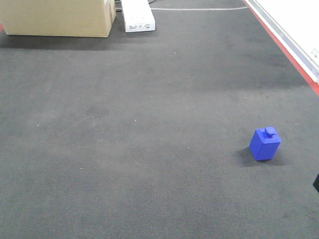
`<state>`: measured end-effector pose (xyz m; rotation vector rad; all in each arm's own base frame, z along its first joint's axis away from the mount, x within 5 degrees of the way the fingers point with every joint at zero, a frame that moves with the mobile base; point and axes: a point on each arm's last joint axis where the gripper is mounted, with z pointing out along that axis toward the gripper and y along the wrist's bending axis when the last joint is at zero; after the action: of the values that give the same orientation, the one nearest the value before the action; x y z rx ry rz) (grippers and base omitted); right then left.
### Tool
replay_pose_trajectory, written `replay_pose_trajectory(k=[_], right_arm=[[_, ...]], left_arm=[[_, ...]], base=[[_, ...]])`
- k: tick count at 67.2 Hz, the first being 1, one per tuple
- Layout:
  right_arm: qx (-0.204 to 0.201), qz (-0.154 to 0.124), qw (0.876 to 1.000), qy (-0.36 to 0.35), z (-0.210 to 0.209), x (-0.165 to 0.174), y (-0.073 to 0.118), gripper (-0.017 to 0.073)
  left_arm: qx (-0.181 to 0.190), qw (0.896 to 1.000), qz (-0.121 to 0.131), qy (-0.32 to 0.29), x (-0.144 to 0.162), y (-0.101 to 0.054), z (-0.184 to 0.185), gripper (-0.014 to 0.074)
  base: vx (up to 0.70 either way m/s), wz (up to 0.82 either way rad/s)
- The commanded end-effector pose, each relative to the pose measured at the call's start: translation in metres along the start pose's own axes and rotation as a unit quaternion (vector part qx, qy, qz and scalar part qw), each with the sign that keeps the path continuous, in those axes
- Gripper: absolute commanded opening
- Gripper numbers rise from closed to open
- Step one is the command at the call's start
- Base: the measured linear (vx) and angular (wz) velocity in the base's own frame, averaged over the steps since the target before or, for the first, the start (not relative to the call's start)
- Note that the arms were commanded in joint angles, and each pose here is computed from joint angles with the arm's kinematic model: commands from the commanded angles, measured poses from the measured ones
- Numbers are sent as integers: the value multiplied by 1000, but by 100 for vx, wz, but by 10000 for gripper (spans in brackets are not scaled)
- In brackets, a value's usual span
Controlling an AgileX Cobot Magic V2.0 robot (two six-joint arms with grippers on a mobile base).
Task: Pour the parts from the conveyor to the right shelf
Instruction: 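Move the right gripper toward the blue block on the conveyor, then close the right gripper on the blue block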
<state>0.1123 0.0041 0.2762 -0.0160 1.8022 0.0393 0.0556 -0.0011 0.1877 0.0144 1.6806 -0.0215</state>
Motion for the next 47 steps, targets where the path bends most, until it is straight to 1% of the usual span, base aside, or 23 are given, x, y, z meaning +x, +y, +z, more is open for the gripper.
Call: replay_pose_trajectory(k=[1,11,16,22,29,37,43,47], right_arm=[[2,-16,999,-33,0,-15,0,78],[3,-9,1000,17,11,-12,0,204],[4,-5,999,54,21,-15,0,302],[5,-7,996,94,34,-23,0,402],[7,-7,990,143,51,-33,0,485],[9,-7,979,201,72,-45,0,516],[9,-17,971,239,90,-56,0,516],[6,-29,965,260,102,-63,0,516]], left_arm=[[4,999,-4,-47,-13,-1,-2,-6],[4,999,-4,-47,-13,-1,-2,-6],[4,999,-4,-47,-13,-1,-2,-6],[4,999,-4,-47,-13,-1,-2,-6],[4,999,-4,-47,-13,-1,-2,-6],[4,999,-4,-47,-13,-1,-2,-6],[4,999,-4,-47,-13,-1,-2,-6],[4,999,-4,-47,-13,-1,-2,-6]], base=[[0,0],[0,0],[0,0],[0,0],[0,0],[0,0],[0,0],[0,0]])
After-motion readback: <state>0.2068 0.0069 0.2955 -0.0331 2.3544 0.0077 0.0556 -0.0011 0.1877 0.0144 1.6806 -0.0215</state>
